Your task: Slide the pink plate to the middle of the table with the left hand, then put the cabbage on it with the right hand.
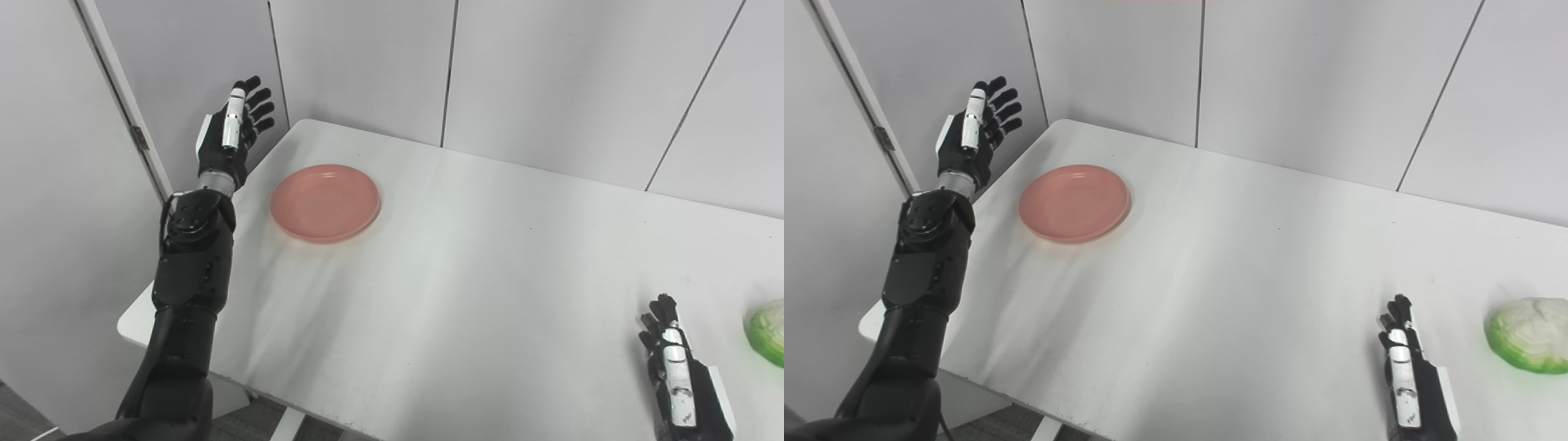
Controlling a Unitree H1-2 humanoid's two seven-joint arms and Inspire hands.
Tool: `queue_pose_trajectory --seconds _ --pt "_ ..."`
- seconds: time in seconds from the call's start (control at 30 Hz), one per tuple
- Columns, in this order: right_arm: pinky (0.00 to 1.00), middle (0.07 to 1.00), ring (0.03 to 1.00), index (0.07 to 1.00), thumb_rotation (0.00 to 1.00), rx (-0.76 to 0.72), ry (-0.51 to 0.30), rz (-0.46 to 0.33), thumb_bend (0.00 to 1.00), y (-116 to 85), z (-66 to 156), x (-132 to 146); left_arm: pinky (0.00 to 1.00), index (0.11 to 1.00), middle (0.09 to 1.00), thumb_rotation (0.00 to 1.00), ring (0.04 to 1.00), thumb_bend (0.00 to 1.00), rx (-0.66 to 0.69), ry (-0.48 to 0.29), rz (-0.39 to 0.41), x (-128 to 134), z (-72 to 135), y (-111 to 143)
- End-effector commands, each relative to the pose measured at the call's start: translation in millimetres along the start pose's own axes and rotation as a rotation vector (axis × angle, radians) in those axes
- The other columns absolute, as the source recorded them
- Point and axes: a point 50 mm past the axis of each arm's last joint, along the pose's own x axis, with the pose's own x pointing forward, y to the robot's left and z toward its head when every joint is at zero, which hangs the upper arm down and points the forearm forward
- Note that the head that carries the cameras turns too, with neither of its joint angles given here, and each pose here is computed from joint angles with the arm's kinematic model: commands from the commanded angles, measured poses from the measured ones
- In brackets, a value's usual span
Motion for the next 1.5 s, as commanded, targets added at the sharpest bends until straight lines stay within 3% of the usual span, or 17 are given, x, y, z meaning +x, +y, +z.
queue_pose_trajectory --seconds 0.0,0.63,1.47 --pt "1.0 1.0 1.0 1.0 1.0 0.007 -0.006 0.013 0.21 1.2 5.6 1.5 0.84 0.846 0.862 1.0 0.86 0.4 -0.002 -0.108 0.012 13.1 28.2 8.0" --pt "1.0 1.0 1.0 1.0 1.0 0.005 0.002 0.006 0.24 -2.6 4.9 3.1 0.86 0.858 0.855 1.0 0.857 0.39 -0.015 0.022 0.091 15.6 -12.2 29.2" --pt "1.0 1.0 1.0 1.0 1.0 0.008 -0.008 0.004 0.24 -4.9 5.1 3.2 0.84 0.843 0.841 1.0 0.844 0.38 0.008 0.203 0.05 -14.0 -94.1 -4.1"
